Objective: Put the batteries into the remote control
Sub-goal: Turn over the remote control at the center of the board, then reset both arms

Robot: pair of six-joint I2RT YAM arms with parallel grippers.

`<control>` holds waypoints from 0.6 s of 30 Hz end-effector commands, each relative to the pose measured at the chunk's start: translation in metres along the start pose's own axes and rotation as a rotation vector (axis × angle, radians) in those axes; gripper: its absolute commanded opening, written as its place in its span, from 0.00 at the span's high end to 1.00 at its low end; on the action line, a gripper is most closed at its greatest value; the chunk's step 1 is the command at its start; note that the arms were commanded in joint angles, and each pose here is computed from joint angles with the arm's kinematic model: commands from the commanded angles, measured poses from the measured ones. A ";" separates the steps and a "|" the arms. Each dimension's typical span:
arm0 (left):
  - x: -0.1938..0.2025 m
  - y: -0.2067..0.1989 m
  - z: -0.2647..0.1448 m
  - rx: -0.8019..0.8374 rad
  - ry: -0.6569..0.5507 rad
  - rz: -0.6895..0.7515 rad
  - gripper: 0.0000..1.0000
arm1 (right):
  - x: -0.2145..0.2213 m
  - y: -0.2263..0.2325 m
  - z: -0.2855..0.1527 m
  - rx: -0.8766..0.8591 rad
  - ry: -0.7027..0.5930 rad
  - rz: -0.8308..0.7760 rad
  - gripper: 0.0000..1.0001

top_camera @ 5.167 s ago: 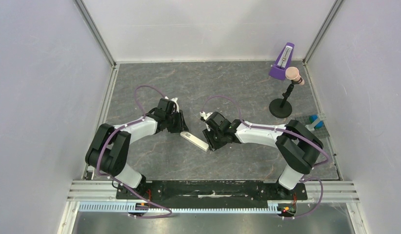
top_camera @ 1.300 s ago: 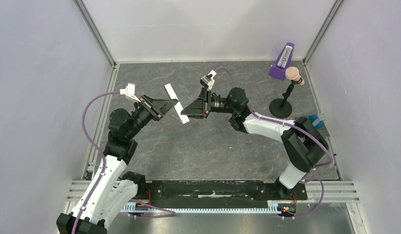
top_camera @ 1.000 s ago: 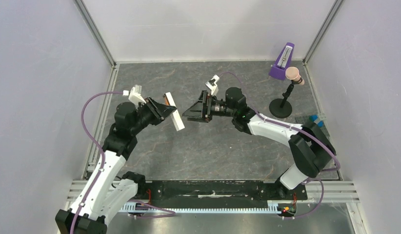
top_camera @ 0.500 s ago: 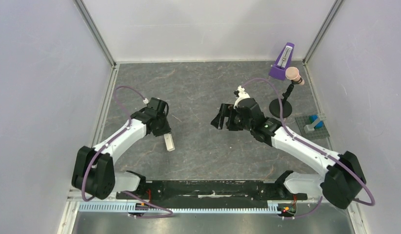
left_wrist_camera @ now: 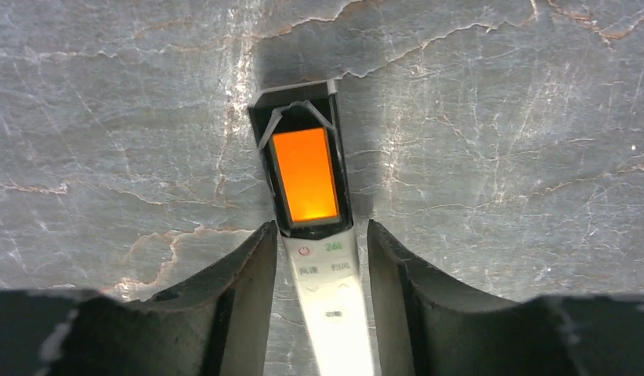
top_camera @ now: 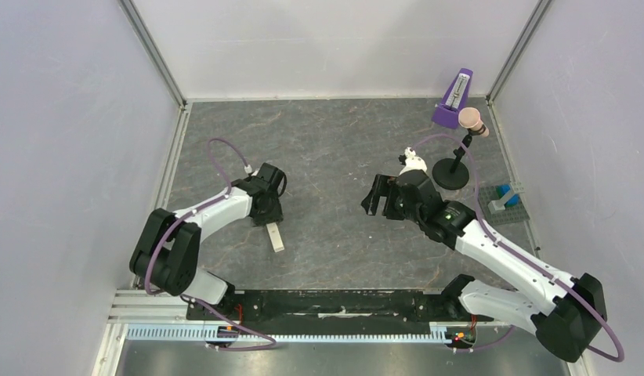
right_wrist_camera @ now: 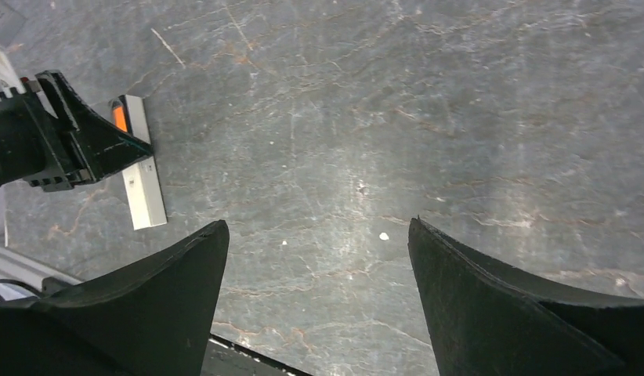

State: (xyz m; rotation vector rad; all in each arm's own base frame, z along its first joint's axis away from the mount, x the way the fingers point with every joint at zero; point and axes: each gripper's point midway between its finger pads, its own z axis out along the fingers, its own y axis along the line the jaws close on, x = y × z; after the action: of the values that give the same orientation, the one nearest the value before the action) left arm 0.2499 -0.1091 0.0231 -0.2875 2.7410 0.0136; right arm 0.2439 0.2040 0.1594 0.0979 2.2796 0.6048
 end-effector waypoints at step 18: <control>-0.048 0.023 -0.195 0.251 -0.411 0.008 0.18 | -0.077 -0.078 -0.124 0.375 -0.394 0.053 0.02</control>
State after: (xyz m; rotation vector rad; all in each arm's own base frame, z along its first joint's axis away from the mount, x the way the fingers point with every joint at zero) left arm 0.2410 -0.0945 0.1586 -0.3035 2.4389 -0.1445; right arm 0.2282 0.1124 0.2127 0.2901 2.0966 0.3012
